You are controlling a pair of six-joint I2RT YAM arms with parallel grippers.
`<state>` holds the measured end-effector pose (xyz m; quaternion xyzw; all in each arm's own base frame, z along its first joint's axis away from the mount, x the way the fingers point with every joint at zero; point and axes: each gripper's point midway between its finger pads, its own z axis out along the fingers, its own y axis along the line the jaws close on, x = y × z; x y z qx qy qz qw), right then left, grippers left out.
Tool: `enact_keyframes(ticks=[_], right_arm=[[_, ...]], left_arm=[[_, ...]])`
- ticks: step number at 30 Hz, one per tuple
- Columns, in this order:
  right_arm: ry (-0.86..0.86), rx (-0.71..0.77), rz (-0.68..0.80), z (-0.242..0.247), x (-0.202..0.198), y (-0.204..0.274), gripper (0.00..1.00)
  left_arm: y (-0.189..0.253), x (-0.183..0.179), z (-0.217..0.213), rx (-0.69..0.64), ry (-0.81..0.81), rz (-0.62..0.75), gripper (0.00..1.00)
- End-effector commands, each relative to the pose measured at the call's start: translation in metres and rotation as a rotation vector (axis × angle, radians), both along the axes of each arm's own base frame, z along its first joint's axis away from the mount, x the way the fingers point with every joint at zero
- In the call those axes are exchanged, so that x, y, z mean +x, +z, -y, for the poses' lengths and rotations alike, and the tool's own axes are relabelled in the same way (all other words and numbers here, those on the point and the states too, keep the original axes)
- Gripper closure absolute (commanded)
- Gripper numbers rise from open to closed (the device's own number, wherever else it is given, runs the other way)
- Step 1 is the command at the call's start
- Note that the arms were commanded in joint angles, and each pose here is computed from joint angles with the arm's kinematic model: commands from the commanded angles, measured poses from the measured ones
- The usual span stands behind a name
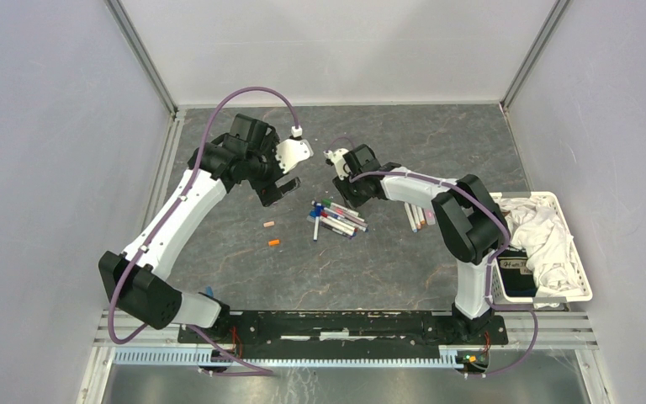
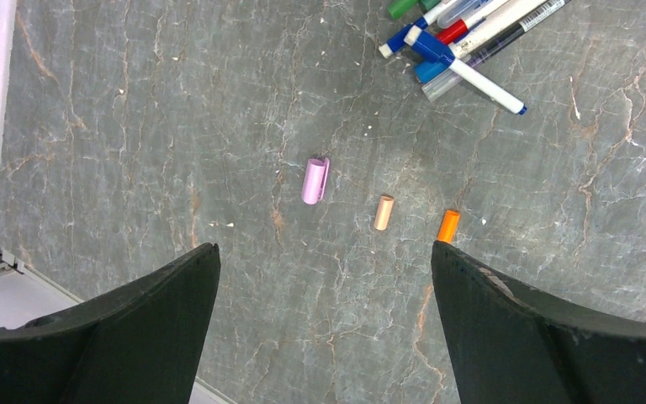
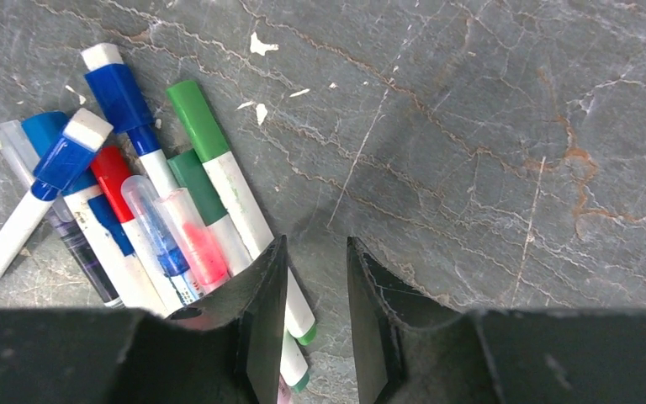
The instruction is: Open the pen caps
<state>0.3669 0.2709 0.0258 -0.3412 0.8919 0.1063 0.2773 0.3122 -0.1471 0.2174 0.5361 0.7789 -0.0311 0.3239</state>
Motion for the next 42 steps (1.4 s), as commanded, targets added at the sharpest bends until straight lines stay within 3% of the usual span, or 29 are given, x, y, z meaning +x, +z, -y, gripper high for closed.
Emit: enact_keyframes(ticks=[1, 6, 23, 42], right_arm=[[0.000, 0.066, 0.100, -0.008, 0.010, 0.045, 0.63], [0.027, 0.104, 0.076, -0.012, -0.002, 0.047, 0.63], [0.042, -0.001, -0.041, 0.002, -0.023, -0.009, 0.63], [0.016, -0.034, -0.060, -0.004, -0.006, -0.033, 0.69]], left_arm=[[0.023, 0.003, 0.004, -0.064, 0.042, 0.026, 0.00], [0.025, 0.003, 0.006, -0.074, 0.043, 0.026, 0.00], [0.025, 0.004, 0.005, -0.072, 0.044, 0.022, 0.00], [0.019, 0.000, 0.006, -0.062, 0.027, -0.004, 0.00]])
